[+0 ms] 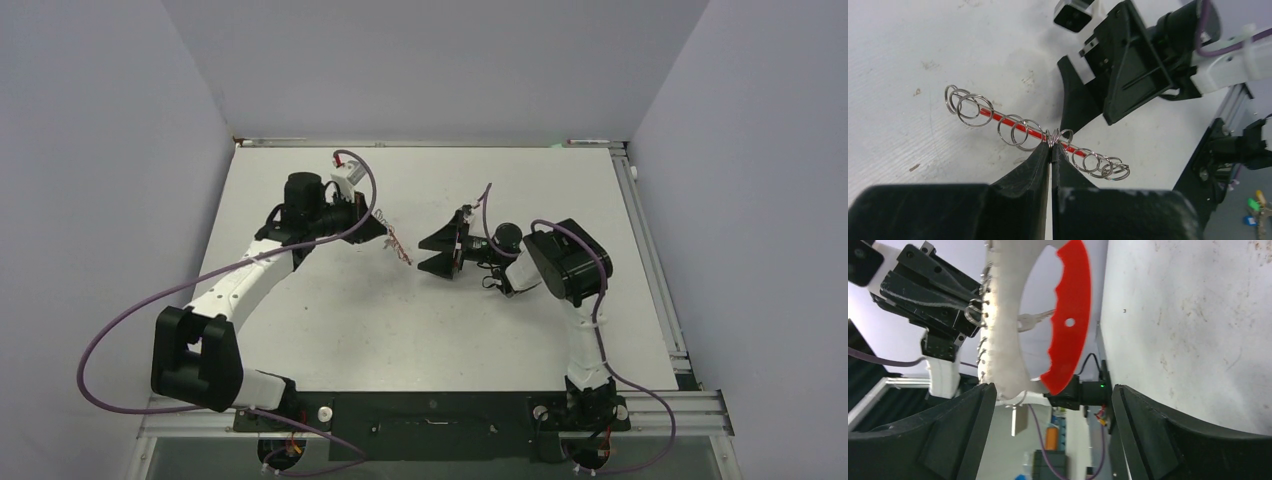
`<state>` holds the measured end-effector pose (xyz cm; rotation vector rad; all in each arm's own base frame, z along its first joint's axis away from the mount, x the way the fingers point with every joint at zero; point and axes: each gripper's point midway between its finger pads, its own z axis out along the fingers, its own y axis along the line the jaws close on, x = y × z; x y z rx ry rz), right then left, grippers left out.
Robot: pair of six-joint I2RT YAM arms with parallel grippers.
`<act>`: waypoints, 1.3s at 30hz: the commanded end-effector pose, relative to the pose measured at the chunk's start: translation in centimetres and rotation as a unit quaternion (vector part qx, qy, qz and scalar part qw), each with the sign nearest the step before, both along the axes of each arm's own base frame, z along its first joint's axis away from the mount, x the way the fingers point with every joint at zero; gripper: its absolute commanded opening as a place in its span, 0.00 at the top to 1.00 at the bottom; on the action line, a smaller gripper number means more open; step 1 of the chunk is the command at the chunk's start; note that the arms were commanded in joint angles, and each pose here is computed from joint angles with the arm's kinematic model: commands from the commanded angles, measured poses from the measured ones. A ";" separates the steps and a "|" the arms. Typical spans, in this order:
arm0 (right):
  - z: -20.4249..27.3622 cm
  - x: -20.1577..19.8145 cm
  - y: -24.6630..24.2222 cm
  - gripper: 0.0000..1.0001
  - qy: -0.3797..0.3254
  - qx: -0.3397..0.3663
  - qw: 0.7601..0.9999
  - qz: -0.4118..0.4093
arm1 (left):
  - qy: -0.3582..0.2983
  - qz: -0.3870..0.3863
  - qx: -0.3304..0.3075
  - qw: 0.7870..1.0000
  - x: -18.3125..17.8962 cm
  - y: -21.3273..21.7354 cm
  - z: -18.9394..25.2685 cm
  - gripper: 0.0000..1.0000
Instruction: Remove the keys from the keyring
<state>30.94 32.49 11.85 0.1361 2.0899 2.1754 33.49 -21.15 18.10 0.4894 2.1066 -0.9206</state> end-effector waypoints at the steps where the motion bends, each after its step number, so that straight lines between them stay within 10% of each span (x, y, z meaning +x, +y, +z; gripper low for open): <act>1: 5.8 -0.8 0.8 0.10 -0.066 0.100 0.993 0.009 | -0.058 -0.037 -0.123 0.990 0.3 -1.9 8.1 1.00; 15: 12.6 -0.9 1.9 0.03 -0.078 0.162 0.984 0.011 | -0.045 -0.051 -0.192 0.979 -0.7 -1.9 9.8 1.00; 35: 15.6 -0.1 -0.5 0.92 -0.125 0.175 0.976 -0.019 | -0.044 -0.065 -0.085 0.993 -2.4 0.0 4.7 1.00; 39: 15.4 -0.3 -0.2 0.95 -0.144 0.155 0.977 -0.016 | -0.047 -0.067 -0.063 0.995 -2.5 0.4 4.2 0.98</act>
